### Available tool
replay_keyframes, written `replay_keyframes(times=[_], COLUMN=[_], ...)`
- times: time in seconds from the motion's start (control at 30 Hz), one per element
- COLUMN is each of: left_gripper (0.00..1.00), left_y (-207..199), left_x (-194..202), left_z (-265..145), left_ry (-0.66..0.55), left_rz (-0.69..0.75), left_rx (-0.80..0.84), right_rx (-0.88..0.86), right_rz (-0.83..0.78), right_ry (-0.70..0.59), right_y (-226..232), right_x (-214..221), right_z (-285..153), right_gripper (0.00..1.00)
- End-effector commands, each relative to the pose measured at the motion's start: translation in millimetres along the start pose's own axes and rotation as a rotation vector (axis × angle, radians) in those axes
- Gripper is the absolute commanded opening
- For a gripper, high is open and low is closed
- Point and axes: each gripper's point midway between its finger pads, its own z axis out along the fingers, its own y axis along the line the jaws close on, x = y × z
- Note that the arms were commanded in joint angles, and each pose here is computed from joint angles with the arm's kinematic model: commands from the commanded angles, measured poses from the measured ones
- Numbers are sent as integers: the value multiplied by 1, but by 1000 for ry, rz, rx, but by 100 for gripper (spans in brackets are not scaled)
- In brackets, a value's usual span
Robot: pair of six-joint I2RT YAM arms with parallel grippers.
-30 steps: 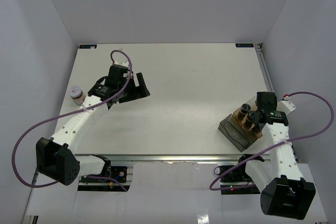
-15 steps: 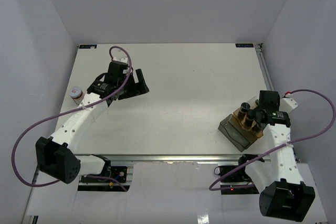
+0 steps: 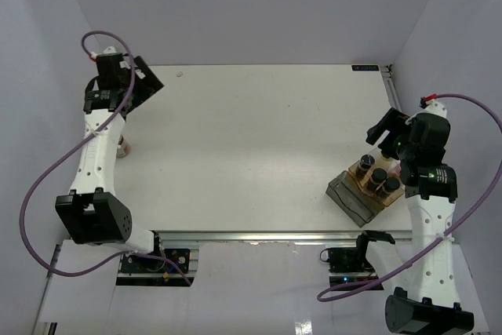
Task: Organize the condiment bottles
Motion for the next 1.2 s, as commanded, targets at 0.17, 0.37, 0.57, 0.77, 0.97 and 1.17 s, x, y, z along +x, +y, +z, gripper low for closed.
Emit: replay_keyframes(times=[0.17,0.37,0.57,0.77,0.97,1.17], left_gripper=[98,98,98,98,98,97], left_y=[136,186,212,230,246,253], left_x=[-41,-27,-8,7,25,36], left_z=[9,13,30,41,55,77], left_ry=[-98,-111,-46,6,70,108], left_rz=[-146,-205,-212,-243,-244,-249], left_rx=[-319,-446,-534,-618,-680,-670], right_rx=[-535,-614,-657,-671,-666,-656], right_rz=[-182,-264,-330,-342,-351,-364], right_ry=[9,79,112,65,55,38], right_y=[97,132,152,156,155,153], right_x=[-2,22,36,24,23,20], right_z=[-13,-10,-14,-27,-30,-32], right_gripper=[85,90,94,97,98,98])
